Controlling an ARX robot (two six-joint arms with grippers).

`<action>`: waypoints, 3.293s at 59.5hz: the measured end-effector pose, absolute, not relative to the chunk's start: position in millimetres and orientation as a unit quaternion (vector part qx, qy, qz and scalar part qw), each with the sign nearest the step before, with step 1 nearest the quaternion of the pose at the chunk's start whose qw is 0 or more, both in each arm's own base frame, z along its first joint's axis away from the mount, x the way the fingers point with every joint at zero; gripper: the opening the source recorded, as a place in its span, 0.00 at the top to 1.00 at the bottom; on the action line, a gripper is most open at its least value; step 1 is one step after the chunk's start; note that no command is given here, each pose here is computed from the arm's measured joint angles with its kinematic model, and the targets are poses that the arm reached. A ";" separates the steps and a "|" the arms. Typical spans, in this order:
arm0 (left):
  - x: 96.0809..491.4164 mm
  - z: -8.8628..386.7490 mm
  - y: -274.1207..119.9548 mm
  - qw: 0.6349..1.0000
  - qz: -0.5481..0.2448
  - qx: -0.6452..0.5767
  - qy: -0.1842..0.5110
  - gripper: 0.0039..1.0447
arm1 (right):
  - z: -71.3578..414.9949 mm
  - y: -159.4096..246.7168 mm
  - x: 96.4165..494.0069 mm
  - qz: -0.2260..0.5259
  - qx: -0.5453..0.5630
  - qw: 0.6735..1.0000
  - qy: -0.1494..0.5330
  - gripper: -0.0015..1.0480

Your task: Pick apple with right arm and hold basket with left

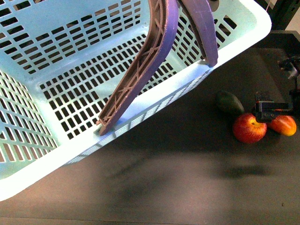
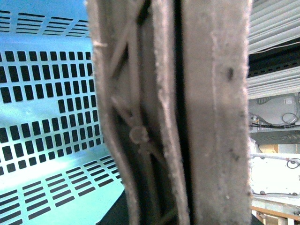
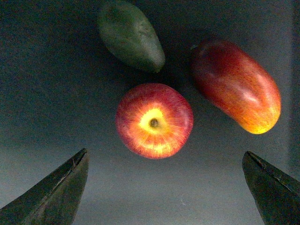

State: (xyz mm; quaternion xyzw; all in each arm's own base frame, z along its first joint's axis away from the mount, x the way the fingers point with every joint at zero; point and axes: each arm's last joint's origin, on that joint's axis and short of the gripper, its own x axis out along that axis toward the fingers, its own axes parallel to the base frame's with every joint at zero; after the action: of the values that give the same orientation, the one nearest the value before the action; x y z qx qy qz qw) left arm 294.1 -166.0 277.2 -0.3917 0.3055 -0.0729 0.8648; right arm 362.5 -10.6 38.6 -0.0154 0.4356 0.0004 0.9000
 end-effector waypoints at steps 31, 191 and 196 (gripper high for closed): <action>294.1 277.2 -166.0 0.865 -0.073 -0.392 0.305 0.87 | -3.7 -5.3 402.3 -0.001 -0.022 0.875 0.484 0.08; 294.2 277.2 -165.9 0.865 -0.072 -0.391 0.305 0.87 | 236.1 137.6 292.7 0.149 0.005 0.980 0.132 0.25; 294.2 277.2 -166.0 0.865 -0.072 -0.391 0.305 0.87 | 231.0 143.3 292.2 0.156 0.008 0.978 0.138 0.25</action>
State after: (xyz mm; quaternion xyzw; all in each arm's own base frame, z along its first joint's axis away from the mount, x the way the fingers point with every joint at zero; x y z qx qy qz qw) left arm 294.2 -166.0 277.2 -0.3913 0.3050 -0.0722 0.8652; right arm 292.2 143.3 231.0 0.0078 0.1381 0.1557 0.9781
